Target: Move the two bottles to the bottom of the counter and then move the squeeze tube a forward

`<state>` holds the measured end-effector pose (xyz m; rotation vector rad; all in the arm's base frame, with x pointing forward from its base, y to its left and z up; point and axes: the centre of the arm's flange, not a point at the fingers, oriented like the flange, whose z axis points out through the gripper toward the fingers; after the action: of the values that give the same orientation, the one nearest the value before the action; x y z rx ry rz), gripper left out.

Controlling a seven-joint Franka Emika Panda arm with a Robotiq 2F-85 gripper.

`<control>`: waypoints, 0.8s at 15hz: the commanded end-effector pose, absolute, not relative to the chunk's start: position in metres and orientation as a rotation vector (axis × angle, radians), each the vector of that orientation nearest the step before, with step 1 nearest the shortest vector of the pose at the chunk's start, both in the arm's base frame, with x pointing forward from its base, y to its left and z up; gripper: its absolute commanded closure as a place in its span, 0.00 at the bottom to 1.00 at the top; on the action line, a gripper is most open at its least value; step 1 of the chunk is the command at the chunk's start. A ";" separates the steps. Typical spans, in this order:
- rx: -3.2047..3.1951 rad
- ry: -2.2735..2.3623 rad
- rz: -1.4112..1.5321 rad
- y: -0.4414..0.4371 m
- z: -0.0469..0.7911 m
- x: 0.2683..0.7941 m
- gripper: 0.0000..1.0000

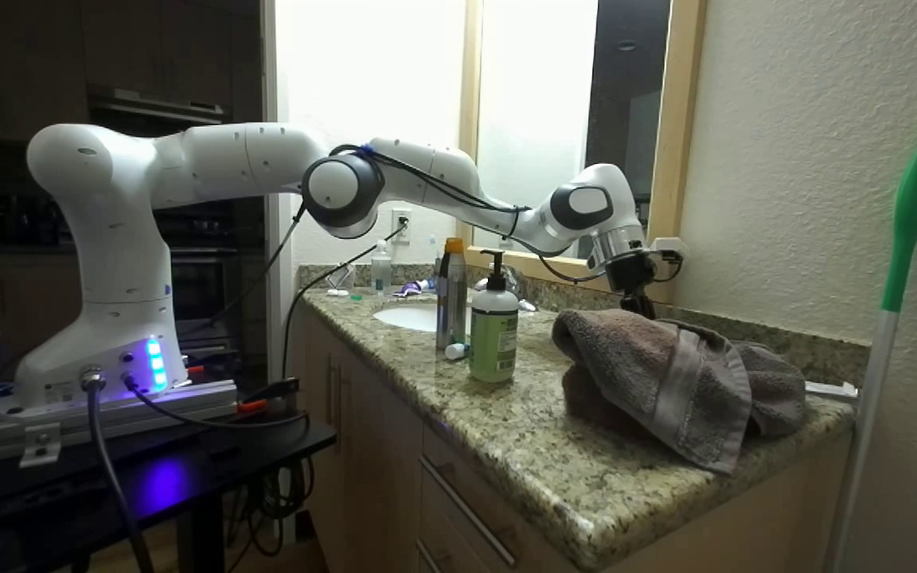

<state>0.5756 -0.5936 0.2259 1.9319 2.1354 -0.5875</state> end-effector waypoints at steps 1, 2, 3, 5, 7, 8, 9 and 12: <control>1.814 2.191 -0.613 -0.540 0.219 0.525 0.12; 1.799 2.206 -0.629 -0.539 0.219 0.526 0.06; 1.784 2.213 -0.650 -0.538 0.220 0.526 0.01; 1.764 2.222 -0.719 -0.539 0.223 0.526 0.00; 1.736 2.159 -0.776 -0.539 0.229 0.526 0.00; 1.710 2.110 -0.775 -0.548 0.237 0.521 0.00; 1.706 2.033 -0.754 -0.550 0.242 0.522 0.00; 1.642 1.899 -0.698 -0.560 0.257 0.526 0.00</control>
<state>0.5833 -0.6070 0.2430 1.7024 2.0309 -0.7275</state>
